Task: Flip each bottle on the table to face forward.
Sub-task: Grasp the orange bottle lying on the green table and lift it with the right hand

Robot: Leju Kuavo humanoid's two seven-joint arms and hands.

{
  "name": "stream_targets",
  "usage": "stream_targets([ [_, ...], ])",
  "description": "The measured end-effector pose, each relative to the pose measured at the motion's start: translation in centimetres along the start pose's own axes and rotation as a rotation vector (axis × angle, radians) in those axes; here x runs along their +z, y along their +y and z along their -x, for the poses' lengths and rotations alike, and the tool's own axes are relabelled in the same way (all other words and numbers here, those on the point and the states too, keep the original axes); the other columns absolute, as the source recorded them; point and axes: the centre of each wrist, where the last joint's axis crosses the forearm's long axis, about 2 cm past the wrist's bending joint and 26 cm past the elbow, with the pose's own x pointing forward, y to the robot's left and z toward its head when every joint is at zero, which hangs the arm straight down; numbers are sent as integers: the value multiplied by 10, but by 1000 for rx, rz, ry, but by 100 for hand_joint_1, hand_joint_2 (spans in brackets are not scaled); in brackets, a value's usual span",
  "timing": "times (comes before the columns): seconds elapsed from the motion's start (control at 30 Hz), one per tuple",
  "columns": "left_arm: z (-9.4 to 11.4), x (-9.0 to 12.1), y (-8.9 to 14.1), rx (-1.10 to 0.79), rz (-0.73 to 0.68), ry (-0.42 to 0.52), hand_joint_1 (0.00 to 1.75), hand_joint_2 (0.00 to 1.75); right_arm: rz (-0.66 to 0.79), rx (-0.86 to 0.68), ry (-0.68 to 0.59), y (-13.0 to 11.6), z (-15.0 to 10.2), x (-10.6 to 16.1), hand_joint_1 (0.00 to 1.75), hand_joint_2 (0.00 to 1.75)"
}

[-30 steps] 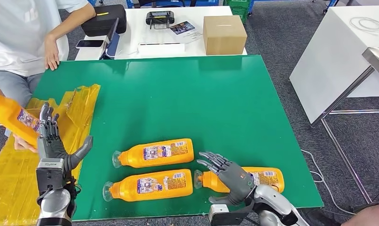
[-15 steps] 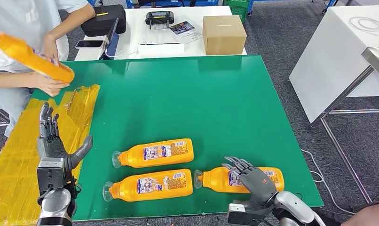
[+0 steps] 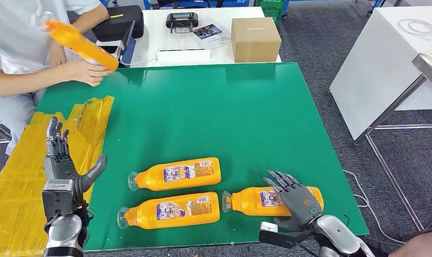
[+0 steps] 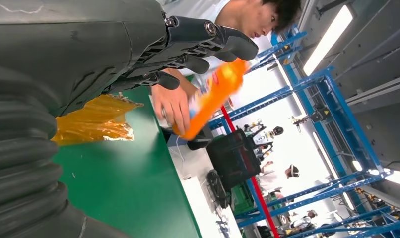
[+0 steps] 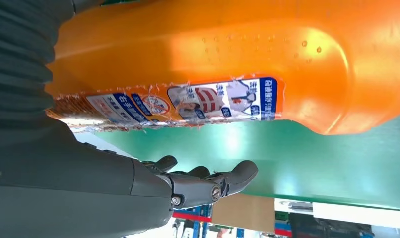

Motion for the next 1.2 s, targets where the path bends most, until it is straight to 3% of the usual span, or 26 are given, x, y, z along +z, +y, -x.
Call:
stream_targets([
  [1.1, 0, 1, -1, 20, 8, 23, 0, 175, -82, 96, 92, -1, 24, 2, 2, 175],
  [1.2, 0, 1, -1, 20, 8, 24, 0, 175, -83, 99, 91, -1, 24, 3, 35, 175],
])
